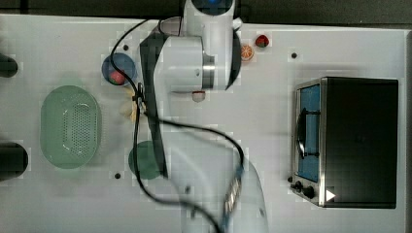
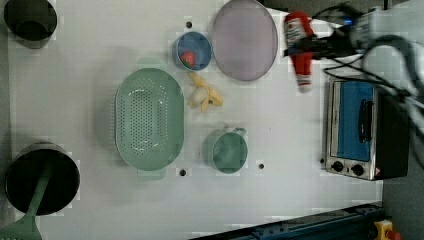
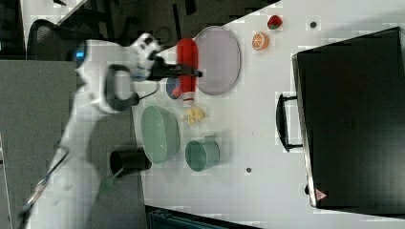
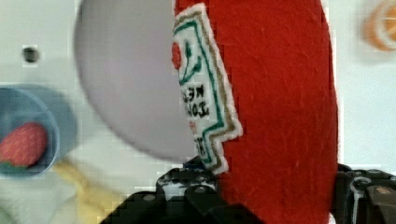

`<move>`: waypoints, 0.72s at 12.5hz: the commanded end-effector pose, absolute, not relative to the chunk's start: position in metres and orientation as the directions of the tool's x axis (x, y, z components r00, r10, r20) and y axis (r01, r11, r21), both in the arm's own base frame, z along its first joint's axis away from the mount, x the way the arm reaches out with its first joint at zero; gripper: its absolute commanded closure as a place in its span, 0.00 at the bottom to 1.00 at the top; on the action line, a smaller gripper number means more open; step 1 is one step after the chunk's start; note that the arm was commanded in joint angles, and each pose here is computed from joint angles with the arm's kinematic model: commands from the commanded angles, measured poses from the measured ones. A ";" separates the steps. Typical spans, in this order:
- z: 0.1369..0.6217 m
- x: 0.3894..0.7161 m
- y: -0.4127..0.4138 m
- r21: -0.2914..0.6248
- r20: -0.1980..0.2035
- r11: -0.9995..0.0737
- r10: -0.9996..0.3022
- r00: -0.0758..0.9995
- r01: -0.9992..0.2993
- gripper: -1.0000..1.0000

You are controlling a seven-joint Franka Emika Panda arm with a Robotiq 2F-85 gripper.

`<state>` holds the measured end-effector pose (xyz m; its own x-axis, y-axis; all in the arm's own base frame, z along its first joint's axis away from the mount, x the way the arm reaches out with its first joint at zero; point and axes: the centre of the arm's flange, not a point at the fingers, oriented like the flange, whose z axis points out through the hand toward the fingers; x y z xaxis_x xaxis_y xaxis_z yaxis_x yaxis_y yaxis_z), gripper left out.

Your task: Pick ketchup from plate and place it on table.

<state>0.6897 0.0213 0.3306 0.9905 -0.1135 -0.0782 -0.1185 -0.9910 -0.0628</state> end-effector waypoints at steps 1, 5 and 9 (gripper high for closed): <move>0.414 0.670 -0.017 -0.060 -0.061 -0.972 -0.222 0.973 -0.226 0.38; 0.417 0.627 -0.039 -0.027 -0.110 -0.964 -0.259 0.959 -0.264 0.38; 0.383 0.580 -0.051 -0.002 -0.147 -0.956 -0.290 0.946 -0.293 0.38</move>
